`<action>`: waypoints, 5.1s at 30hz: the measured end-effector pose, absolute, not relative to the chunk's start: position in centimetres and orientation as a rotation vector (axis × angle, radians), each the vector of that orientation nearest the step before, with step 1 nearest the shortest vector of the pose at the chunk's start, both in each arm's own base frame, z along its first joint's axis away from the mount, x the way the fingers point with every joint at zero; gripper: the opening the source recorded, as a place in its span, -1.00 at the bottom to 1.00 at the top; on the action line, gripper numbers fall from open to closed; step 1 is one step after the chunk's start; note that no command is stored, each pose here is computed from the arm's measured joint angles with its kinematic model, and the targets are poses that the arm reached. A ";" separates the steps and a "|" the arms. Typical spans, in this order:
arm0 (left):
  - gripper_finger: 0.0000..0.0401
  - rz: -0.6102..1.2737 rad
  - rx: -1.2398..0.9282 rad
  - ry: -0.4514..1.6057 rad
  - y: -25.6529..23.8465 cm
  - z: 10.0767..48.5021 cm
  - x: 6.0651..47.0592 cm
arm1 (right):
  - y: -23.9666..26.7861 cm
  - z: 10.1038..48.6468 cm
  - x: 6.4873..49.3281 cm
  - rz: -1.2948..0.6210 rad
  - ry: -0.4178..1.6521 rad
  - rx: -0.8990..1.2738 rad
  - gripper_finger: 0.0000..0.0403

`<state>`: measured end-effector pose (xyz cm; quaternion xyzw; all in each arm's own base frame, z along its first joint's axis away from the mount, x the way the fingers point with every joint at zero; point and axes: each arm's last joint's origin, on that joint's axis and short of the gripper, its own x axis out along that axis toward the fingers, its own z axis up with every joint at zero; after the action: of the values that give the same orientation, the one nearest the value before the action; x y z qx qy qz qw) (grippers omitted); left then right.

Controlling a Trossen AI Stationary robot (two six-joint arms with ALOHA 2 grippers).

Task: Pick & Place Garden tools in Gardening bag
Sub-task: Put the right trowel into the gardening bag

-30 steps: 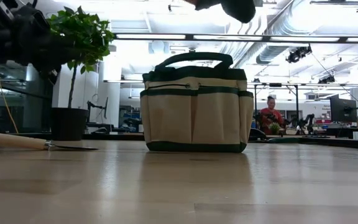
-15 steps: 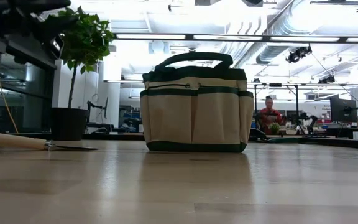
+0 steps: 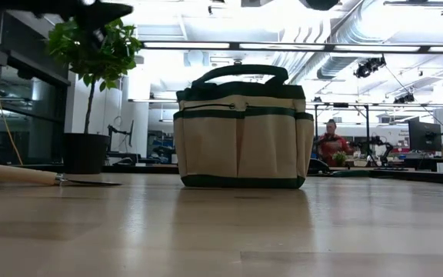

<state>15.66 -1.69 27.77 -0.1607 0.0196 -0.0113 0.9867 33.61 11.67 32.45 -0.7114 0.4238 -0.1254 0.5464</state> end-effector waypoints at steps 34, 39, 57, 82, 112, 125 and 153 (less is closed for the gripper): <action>0.30 0.103 -0.176 0.203 -2.9 31.7 27.8 | 11.0 30.7 35.4 -0.263 1.061 -1.741 -0.67; 0.34 0.089 -0.183 0.182 -3.0 31.7 28.3 | 11.1 30.7 35.5 -0.252 1.049 -1.744 -0.67; 0.34 0.047 -0.218 0.156 -3.3 30.5 30.1 | 11.2 31.0 35.9 -0.240 1.004 -1.729 -0.67; -0.39 0.082 -0.231 0.188 -3.3 29.5 30.8 | 11.1 30.9 36.2 -0.221 0.979 -1.707 -0.67; -0.68 0.068 -0.193 0.219 -3.4 29.2 30.7 | 11.4 31.0 35.9 -0.450 0.826 -1.216 -0.14; -0.68 -0.041 -0.045 0.231 -4.0 29.1 30.7 | 13.2 32.1 34.2 -1.001 0.639 -1.019 0.52; -0.68 -0.248 0.223 -0.066 -6.2 34.8 23.8 | 14.2 31.0 33.4 -0.763 0.423 -0.173 0.54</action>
<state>23.75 -6.20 34.83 0.1112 -0.0327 -0.1234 0.9856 33.41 14.17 30.98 -0.0836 0.2045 -0.3692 0.9027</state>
